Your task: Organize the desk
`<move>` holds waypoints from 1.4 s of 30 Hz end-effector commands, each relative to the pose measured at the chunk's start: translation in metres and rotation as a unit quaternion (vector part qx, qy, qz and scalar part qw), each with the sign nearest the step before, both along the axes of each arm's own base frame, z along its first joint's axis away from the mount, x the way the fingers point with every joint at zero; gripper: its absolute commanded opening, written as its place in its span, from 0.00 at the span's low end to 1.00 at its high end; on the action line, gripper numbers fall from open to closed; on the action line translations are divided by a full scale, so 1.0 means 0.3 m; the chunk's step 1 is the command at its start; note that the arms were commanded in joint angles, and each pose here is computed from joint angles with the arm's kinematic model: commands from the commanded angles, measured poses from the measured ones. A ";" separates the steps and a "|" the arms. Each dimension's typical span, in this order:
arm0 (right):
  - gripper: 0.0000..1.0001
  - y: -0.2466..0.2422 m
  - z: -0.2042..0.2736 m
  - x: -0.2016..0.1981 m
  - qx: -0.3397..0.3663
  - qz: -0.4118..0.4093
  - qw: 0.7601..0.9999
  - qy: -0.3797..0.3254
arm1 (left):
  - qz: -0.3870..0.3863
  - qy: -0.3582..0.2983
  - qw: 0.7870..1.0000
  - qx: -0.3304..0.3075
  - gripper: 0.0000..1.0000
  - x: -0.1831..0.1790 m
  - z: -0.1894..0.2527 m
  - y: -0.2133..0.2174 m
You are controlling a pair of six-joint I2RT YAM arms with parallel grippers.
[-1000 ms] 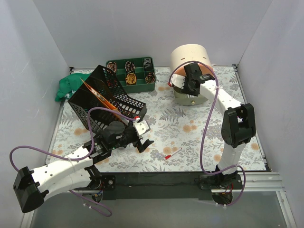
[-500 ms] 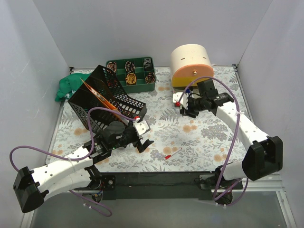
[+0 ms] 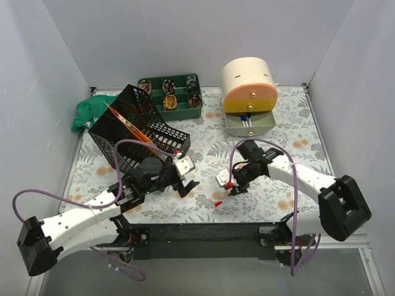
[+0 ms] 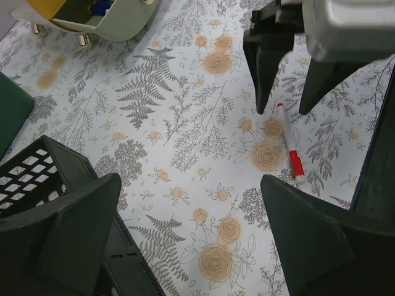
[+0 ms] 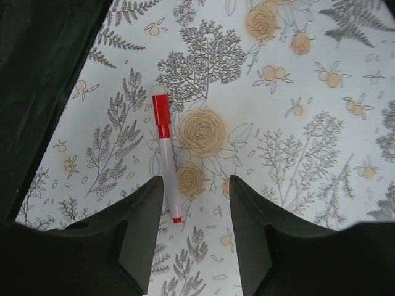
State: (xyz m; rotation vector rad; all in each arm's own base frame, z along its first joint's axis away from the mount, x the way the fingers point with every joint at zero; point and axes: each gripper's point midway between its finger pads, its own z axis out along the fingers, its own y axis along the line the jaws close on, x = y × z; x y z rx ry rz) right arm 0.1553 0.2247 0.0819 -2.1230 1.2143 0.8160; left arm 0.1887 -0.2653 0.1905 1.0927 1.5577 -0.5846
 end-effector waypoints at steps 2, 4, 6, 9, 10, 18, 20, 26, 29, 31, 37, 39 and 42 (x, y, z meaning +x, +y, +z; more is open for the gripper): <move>0.50 0.015 -0.122 -0.015 -0.068 0.005 0.998 0.000 | 0.007 -0.011 1.000 0.002 0.98 0.006 0.012 0.013; 0.49 0.019 -0.144 -0.016 -0.084 0.003 0.996 0.001 | 0.008 -0.011 1.000 0.003 0.98 0.007 0.010 0.014; 0.47 0.024 -0.153 -0.010 -0.092 -0.001 0.996 -0.002 | 0.008 -0.012 1.000 0.002 0.98 0.007 0.012 0.014; 0.47 0.020 -0.180 -0.019 -0.109 0.003 0.994 -0.006 | 0.007 -0.012 1.000 0.002 0.98 0.006 0.014 0.014; 0.47 0.018 -0.194 -0.024 -0.116 0.006 0.993 -0.005 | 0.007 -0.013 1.000 0.001 0.98 0.006 0.016 0.013; 0.38 -0.006 -0.266 -0.043 -0.168 0.017 0.985 -0.021 | 0.006 -0.015 1.000 0.000 0.98 0.003 0.020 0.015; 0.32 -0.012 -0.272 -0.035 -0.176 0.015 0.984 -0.026 | 0.006 -0.015 1.000 -0.001 0.98 0.003 0.022 0.016; 0.05 -0.043 -0.292 -0.027 -0.208 0.007 0.978 -0.025 | 0.005 -0.016 1.000 -0.003 0.98 0.002 0.027 0.015; 0.01 -0.051 -0.288 0.000 -0.219 -0.006 0.975 -0.036 | 0.005 -0.016 1.000 -0.004 0.98 0.001 0.028 0.016; 0.01 -0.053 -0.263 0.035 -0.213 -0.023 0.976 -0.047 | 0.005 -0.017 1.000 -0.003 0.98 0.002 0.028 0.017; 0.01 -0.086 -0.080 0.272 -0.159 -0.124 0.974 -0.104 | 0.004 -0.018 1.000 -0.005 0.98 0.001 0.032 0.016; 0.01 -0.129 -0.017 0.359 -0.150 -0.162 0.966 -0.133 | 0.002 -0.018 1.000 -0.006 0.98 -0.002 0.033 0.015; 0.01 -0.182 0.094 0.496 -0.135 -0.218 0.950 -0.179 | 0.002 -0.018 1.000 -0.006 0.98 -0.003 0.036 0.015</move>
